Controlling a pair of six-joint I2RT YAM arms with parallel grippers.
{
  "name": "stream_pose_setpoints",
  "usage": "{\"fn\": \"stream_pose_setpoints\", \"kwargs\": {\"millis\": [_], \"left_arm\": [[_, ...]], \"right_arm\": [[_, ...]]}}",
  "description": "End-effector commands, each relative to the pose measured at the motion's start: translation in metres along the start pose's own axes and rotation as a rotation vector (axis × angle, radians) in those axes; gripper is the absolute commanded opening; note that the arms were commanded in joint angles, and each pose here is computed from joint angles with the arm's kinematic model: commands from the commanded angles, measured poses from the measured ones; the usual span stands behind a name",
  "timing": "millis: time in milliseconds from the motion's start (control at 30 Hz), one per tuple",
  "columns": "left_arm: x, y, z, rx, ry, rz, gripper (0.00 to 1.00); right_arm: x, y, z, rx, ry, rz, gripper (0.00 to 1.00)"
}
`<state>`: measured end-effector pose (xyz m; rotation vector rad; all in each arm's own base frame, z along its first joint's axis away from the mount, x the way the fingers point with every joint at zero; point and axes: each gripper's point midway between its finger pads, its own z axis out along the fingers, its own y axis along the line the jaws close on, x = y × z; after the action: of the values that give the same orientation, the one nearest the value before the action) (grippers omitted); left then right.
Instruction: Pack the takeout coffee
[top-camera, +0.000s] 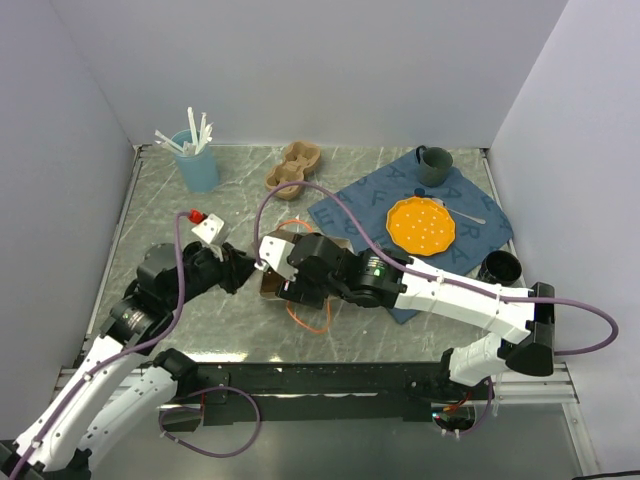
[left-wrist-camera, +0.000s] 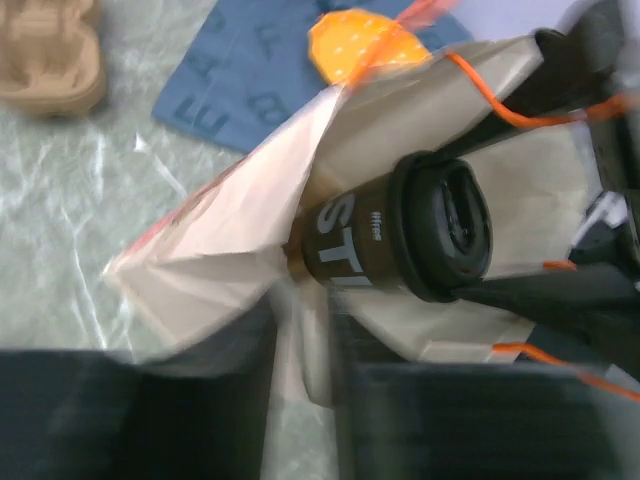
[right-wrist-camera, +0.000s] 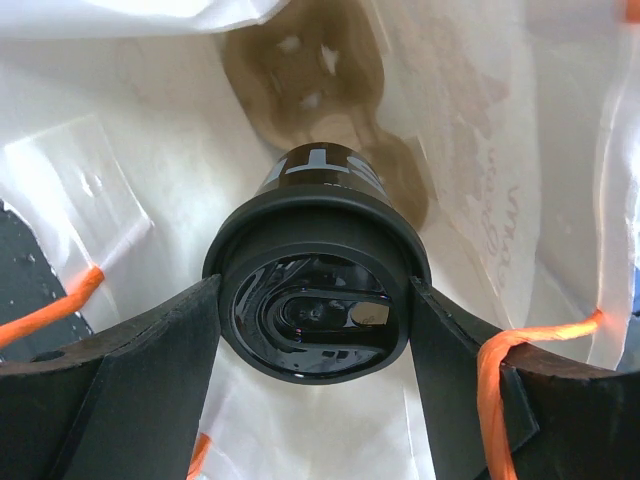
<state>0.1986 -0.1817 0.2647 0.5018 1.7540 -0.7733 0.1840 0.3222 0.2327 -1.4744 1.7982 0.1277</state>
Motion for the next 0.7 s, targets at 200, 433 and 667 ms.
{"fn": "stream_pose_setpoints", "kwargs": {"millis": [200, 433, 667], "left_arm": [[-0.014, -0.001, -0.033, -0.175, 0.051, -0.370, 0.71], [-0.006, 0.007, -0.049, -0.292, 0.058, -0.522, 0.72], [-0.004, 0.023, -0.036, -0.331, 0.059, -0.439, 0.66]], "right_arm": [[-0.028, 0.005, 0.011, -0.008, -0.102, 0.096, 0.52], [-0.027, 0.011, 0.017, -0.016, -0.112, 0.113, 0.52], [-0.023, 0.015, 0.018, -0.033, -0.112, 0.102, 0.52]]}}
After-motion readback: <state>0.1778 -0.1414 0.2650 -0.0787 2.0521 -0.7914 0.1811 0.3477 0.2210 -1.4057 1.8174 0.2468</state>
